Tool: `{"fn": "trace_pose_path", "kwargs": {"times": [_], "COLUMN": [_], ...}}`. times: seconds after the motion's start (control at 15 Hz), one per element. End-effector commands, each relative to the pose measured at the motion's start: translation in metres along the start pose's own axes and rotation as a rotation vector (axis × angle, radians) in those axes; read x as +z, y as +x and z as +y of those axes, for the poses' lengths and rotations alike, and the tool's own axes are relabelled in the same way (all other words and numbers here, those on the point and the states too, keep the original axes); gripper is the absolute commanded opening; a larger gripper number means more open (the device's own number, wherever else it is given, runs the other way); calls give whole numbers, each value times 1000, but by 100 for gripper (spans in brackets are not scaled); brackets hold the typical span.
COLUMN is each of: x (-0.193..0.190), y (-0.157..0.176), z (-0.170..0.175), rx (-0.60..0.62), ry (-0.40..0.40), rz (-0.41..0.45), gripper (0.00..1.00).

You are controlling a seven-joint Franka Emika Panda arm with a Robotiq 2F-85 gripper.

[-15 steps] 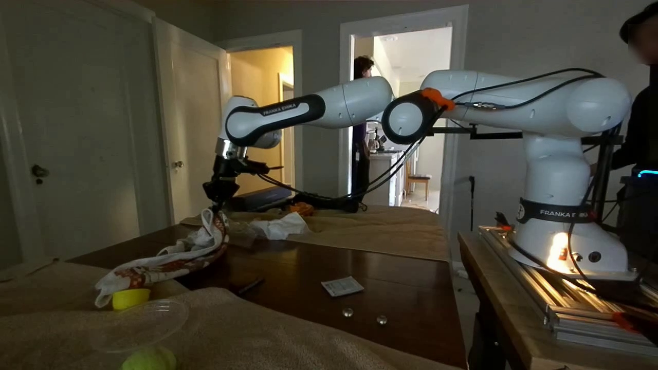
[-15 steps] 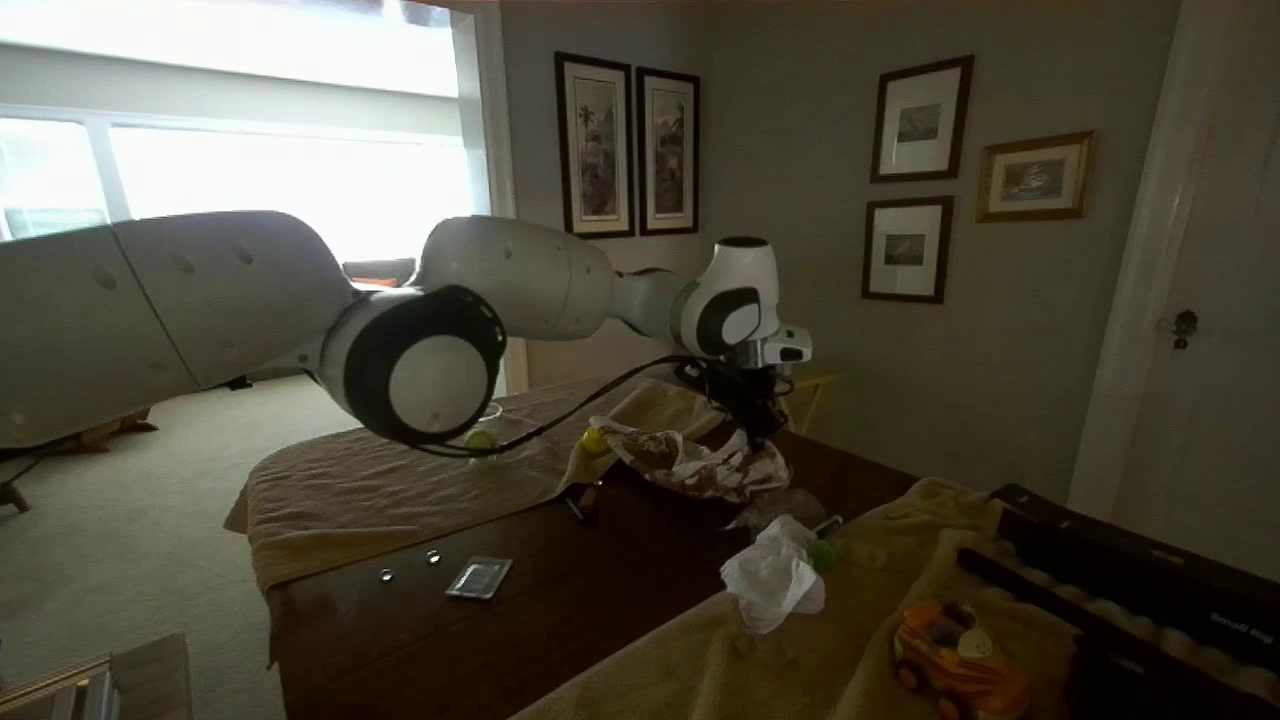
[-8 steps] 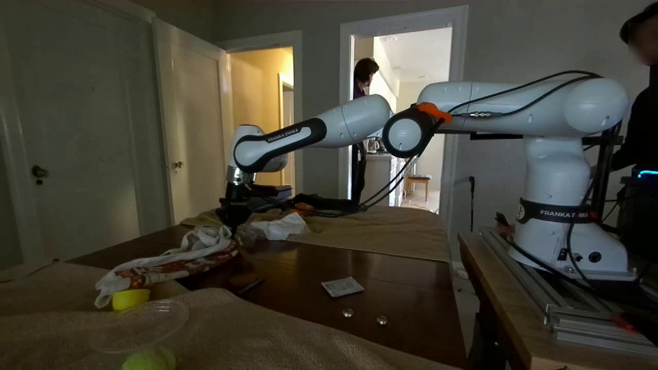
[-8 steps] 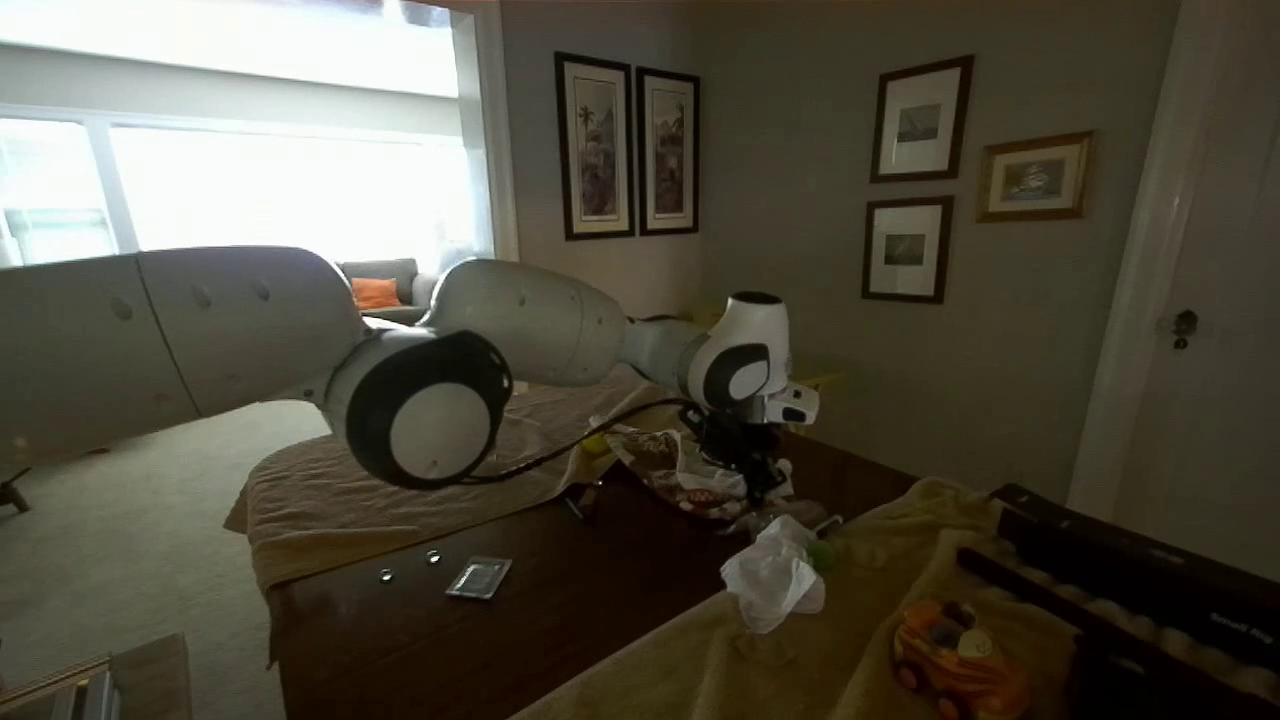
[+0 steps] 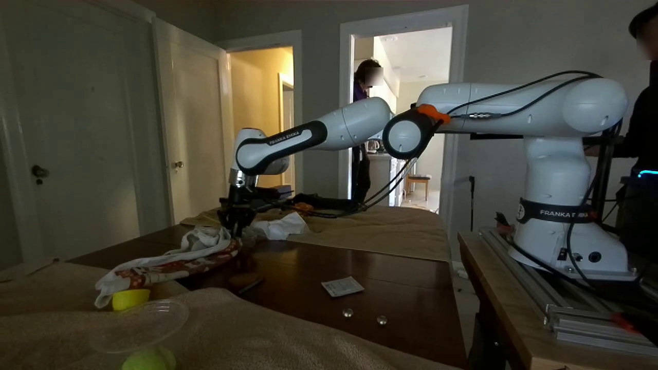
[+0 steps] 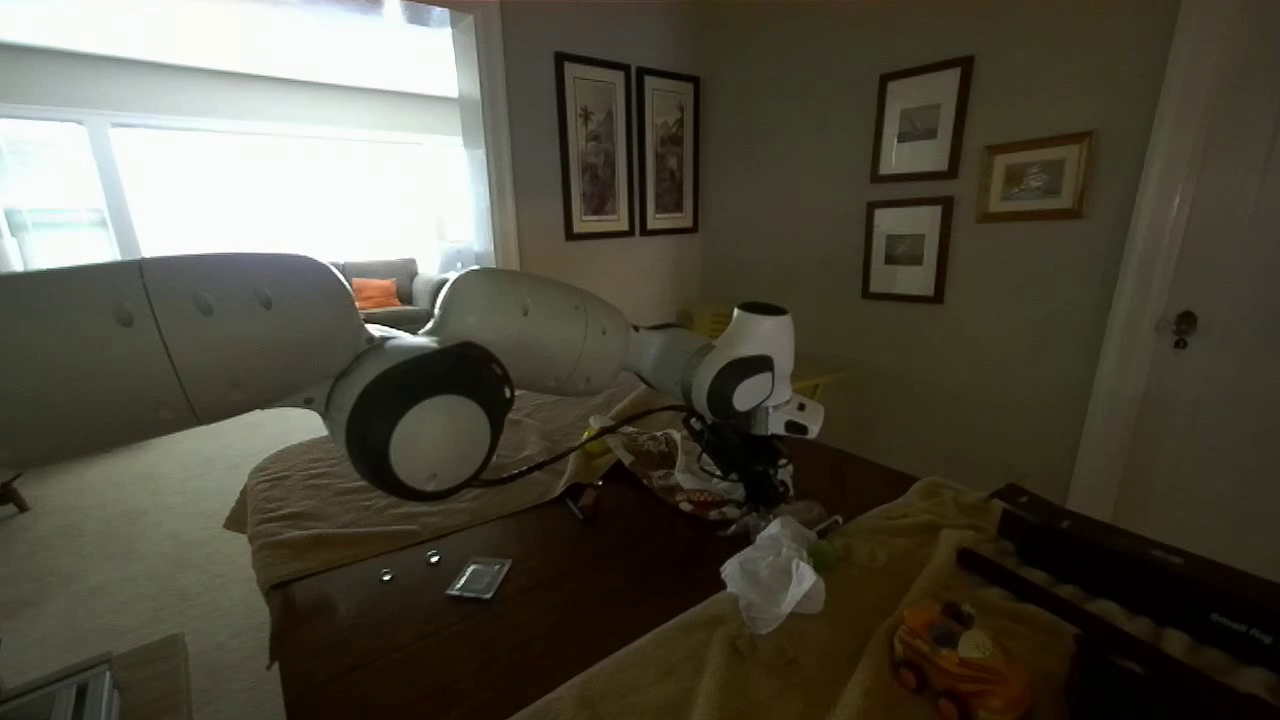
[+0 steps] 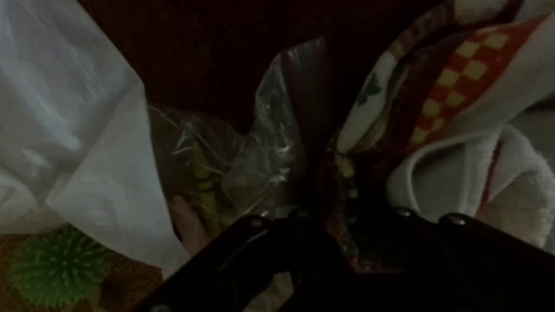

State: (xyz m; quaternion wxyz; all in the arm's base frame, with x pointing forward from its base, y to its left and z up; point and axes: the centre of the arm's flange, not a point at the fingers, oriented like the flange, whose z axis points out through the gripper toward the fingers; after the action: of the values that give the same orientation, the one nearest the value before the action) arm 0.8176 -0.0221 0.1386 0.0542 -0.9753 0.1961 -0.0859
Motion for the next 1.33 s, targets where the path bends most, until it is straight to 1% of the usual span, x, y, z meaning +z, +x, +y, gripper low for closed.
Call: {"fn": "trace_pose_path", "kwargs": {"times": [0.0, 0.07, 0.13, 0.2, 0.27, 0.4, 0.47, 0.6, 0.67, 0.8, 1.0, 1.2, 1.27], "x": [0, 0, 0, -10, -18, -45, -62, -90, -104, -127, -141, -129, -121], "y": [0, 0, 0, 1, 1, 3, 5, 7, 4, -1, -9, -14, -14], "z": [0, 0, 0, -9, -16, -39, -55, -90, -106, -135, -161, -177, -180], "rx": [0, 0, 0, -31, -52, -118, -156, -226, -262, -316, -374, -467, -511], "ry": [1, 1, 1, -3, -18, -46, -54, -73, -68, -85, -84, -50, -24], "rz": [0, 0, 0, 13, 20, 48, 71, 98, 105, 92, 83, 59, 48], "gripper": [32, 32, 57, 59, 65, 79, 87, 99, 100, 100, 100, 100, 100]}}
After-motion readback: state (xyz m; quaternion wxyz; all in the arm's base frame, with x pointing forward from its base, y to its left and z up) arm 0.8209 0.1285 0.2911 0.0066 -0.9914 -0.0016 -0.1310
